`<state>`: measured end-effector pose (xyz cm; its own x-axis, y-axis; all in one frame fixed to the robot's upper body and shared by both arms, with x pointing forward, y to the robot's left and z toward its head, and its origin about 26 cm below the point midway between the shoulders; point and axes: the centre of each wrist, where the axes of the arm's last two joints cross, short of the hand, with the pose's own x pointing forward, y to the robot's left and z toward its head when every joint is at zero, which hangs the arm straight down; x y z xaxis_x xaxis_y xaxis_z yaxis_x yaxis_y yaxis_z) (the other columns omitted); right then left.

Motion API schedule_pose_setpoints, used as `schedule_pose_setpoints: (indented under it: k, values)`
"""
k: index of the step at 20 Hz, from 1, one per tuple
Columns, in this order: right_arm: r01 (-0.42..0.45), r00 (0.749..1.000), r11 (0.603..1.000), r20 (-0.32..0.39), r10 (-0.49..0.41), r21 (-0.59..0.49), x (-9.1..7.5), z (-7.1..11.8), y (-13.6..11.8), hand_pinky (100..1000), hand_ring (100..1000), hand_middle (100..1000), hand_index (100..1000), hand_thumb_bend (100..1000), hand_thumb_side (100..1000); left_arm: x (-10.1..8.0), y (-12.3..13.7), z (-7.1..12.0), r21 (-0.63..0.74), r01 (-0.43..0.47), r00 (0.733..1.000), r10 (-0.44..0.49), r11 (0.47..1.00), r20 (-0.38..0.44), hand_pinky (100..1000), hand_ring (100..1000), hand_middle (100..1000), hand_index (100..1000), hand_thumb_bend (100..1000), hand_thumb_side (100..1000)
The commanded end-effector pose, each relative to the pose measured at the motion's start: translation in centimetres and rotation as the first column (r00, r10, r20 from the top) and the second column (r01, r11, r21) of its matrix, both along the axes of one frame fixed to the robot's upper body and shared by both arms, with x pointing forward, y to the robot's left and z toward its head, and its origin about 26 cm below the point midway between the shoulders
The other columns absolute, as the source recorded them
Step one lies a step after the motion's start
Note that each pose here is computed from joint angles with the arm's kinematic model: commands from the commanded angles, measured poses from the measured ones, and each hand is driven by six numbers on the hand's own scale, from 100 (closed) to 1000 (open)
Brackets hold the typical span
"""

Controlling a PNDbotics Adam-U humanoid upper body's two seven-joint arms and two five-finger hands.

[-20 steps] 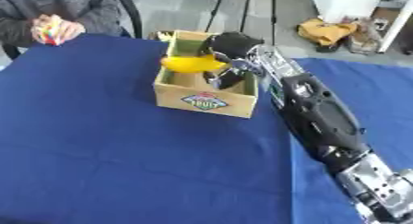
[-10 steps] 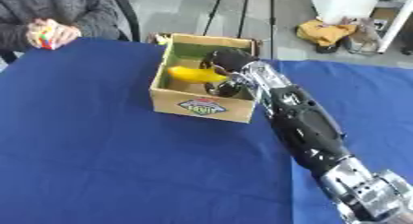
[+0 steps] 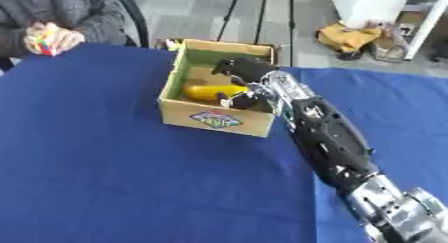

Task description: Pick up objects on the table and place them in the box.

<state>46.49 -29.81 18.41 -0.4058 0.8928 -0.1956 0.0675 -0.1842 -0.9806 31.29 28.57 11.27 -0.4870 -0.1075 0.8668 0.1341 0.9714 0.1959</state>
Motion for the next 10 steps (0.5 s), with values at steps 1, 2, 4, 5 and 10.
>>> schedule_pose_setpoints:
  k: [1,2,4,5,10]
  values:
    - [-0.057,0.991,0.998,0.121,0.055,0.016,-0.6,3.5,0.4,746,827,898,925,100,297,0.0,0.4,1.0,0.022,-0.002,1.000,0.002,1.000,0.030,520,483,550,638,163,1000]
    - [-0.076,0.987,0.997,0.146,0.072,0.022,-0.9,4.2,0.7,743,820,887,922,100,271,0.0,0.5,1.1,0.023,-0.007,1.000,0.006,1.000,0.031,520,483,550,638,165,1000]
    - [-0.121,0.972,0.992,0.206,0.110,0.042,-1.6,5.9,1.1,737,809,871,918,100,234,0.0,0.7,1.1,0.021,-0.022,0.999,0.021,1.000,0.030,520,483,550,638,167,1000]
    - [-0.150,0.963,0.987,0.233,0.132,0.061,-2.1,6.7,1.3,728,791,856,915,100,192,-0.1,0.9,1.1,0.020,-0.034,0.999,0.033,0.999,0.026,520,484,550,638,168,1000]
    - [-0.321,0.927,0.916,0.276,0.253,0.241,-5.7,8.4,2.2,690,726,793,905,100,118,-0.4,1.8,0.7,0.022,-0.086,0.996,0.085,0.996,0.010,521,484,550,637,168,1000]
